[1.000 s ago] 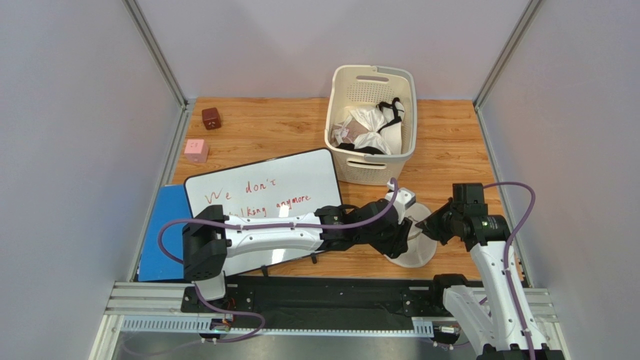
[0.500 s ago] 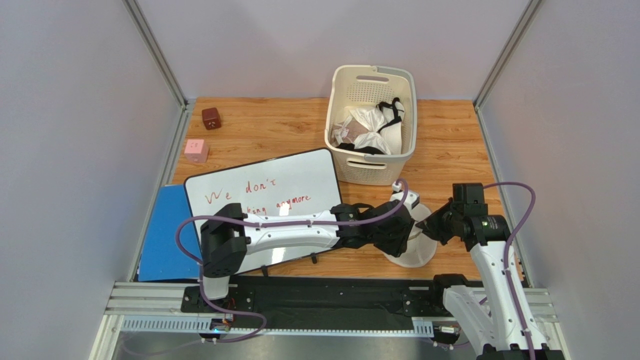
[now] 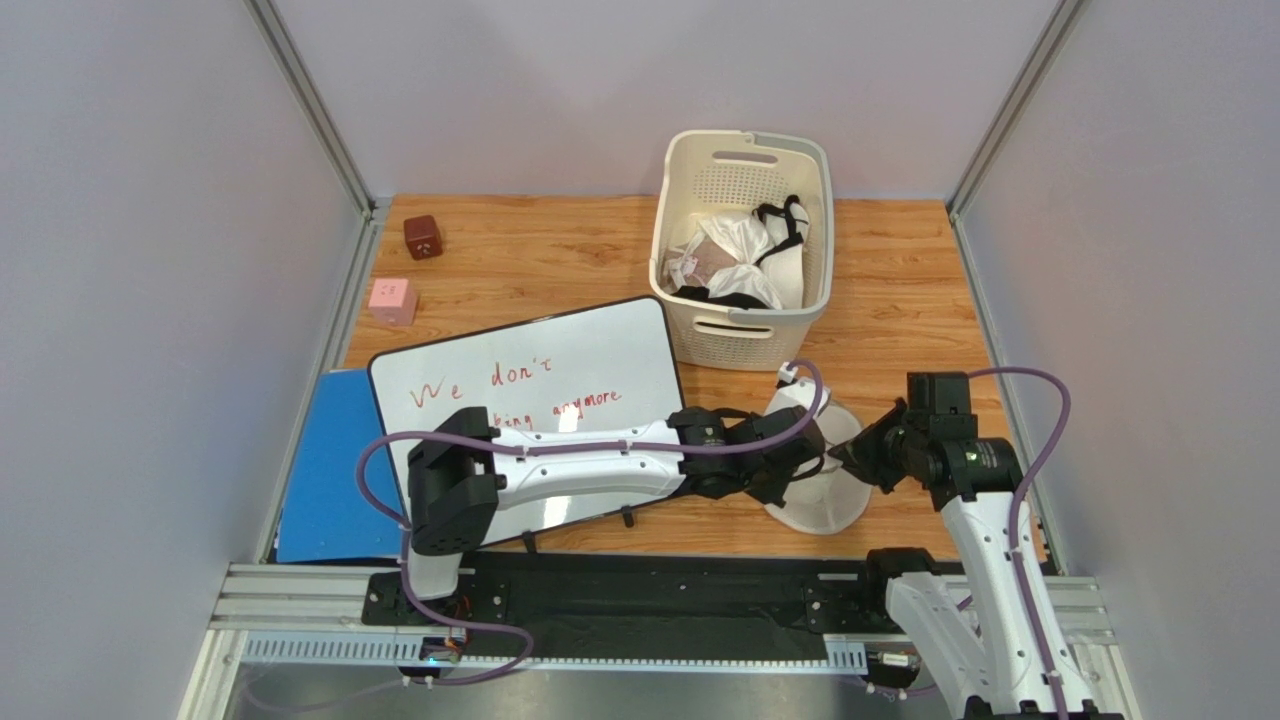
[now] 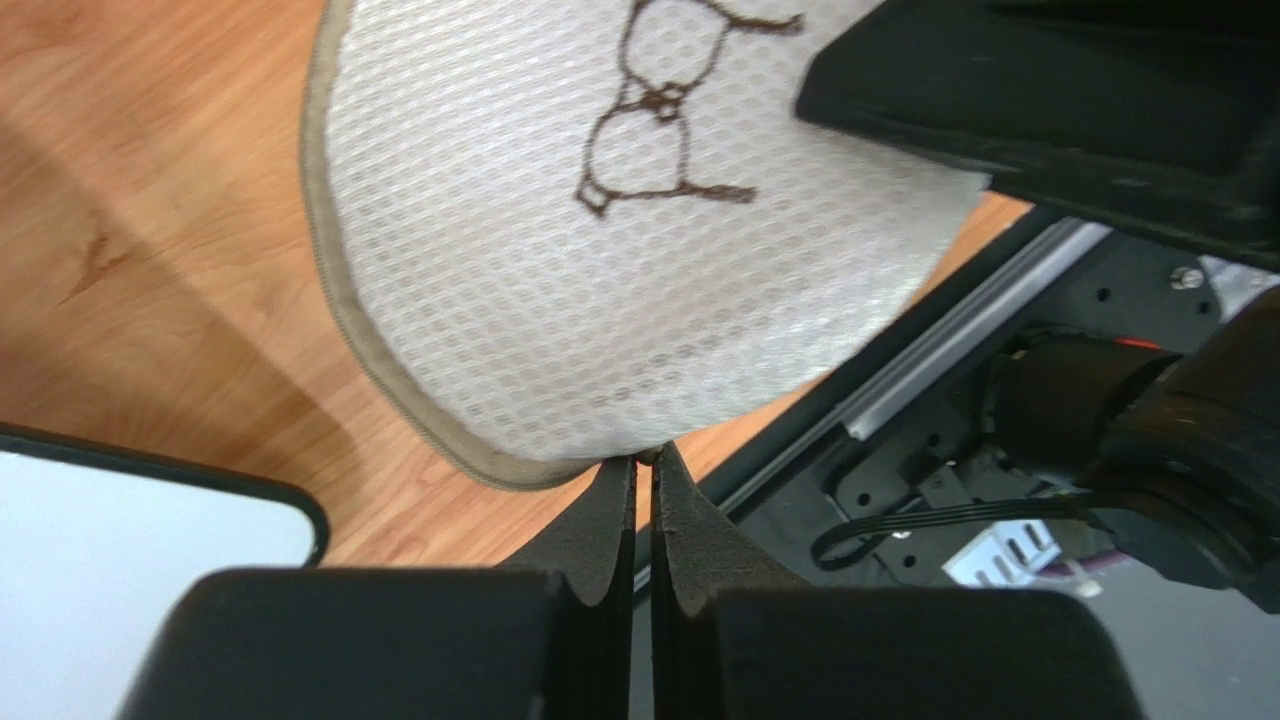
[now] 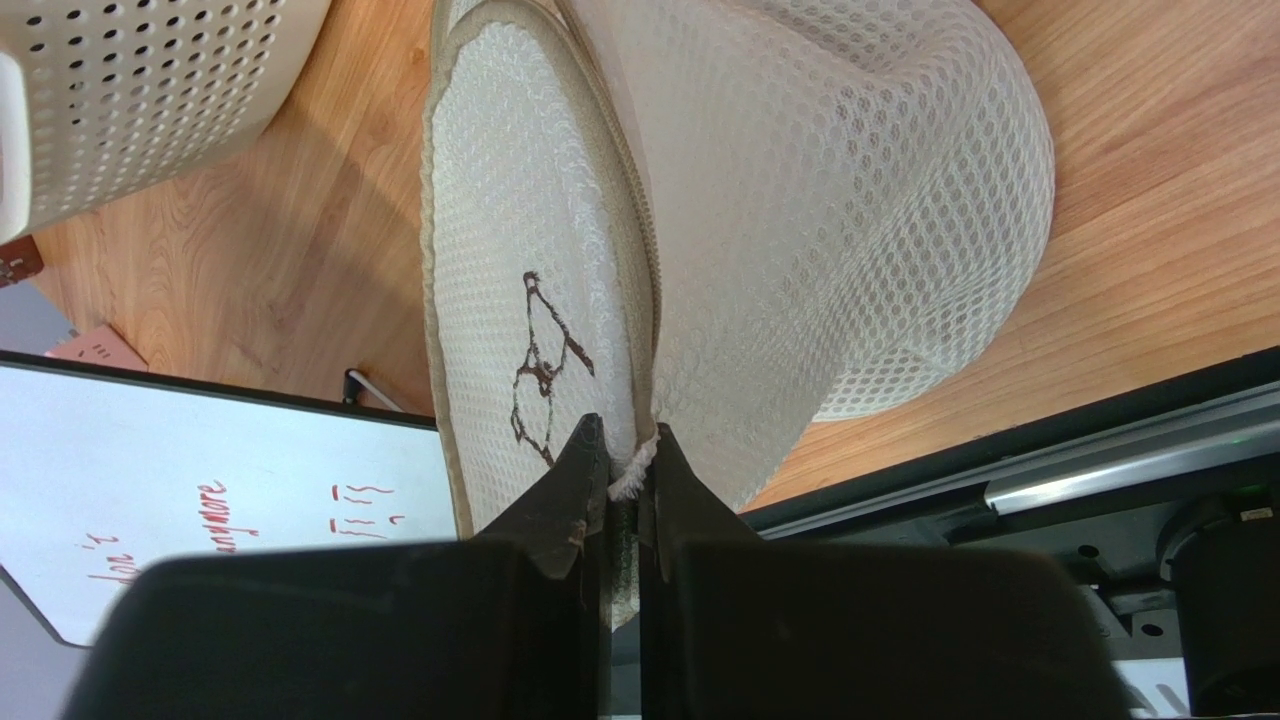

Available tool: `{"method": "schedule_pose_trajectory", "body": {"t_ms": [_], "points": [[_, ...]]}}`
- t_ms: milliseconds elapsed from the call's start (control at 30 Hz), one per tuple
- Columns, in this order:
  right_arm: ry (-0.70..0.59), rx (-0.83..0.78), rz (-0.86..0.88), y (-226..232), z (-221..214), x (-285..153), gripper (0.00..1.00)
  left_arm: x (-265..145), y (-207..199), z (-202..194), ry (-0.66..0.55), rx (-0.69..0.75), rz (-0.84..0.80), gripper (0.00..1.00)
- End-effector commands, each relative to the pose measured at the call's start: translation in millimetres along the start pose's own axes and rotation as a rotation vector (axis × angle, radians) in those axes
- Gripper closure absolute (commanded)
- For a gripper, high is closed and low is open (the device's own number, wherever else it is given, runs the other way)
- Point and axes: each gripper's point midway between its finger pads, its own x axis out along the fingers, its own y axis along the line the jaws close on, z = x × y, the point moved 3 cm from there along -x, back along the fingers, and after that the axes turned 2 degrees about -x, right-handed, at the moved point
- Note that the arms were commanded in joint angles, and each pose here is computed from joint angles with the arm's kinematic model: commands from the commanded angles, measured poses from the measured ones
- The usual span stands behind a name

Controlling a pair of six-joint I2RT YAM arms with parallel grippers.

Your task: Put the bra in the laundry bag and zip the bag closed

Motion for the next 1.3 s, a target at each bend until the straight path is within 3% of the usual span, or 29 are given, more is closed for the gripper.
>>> {"method": "schedule_pose_trajectory", "body": {"t_ms": [0, 267, 433, 567, 867, 1100, 1267], "points": [[0.001, -0.085, 0.027, -2, -3, -5, 1.00, -10, 46, 0, -0.016, 0.083, 0.142, 1.00], [0.005, -0.183, 0.050, 2, -2, -11, 1.00, -24, 45, -5, -0.037, 0.170, 0.012, 1.00], [-0.006, -0.126, 0.037, 2, -1, -13, 1.00, -42, 3, -3, -0.049, 0.138, -0.263, 0.99], [0.032, 0.011, 0.010, 7, -4, -17, 1.00, -54, -18, 3, -0.149, 0.106, -0.380, 0.80], [0.113, 0.186, 0.033, 34, -2, -21, 1.00, -64, -37, 17, -0.317, 0.135, -0.319, 0.53], [0.135, 0.201, 0.033, 34, -3, -18, 1.00, -52, -16, 24, -0.310, 0.090, -0.082, 0.50], [0.146, 0.208, 0.039, 34, -4, -16, 1.00, -47, -10, 13, -0.279, 0.085, -0.066, 0.48]]}}
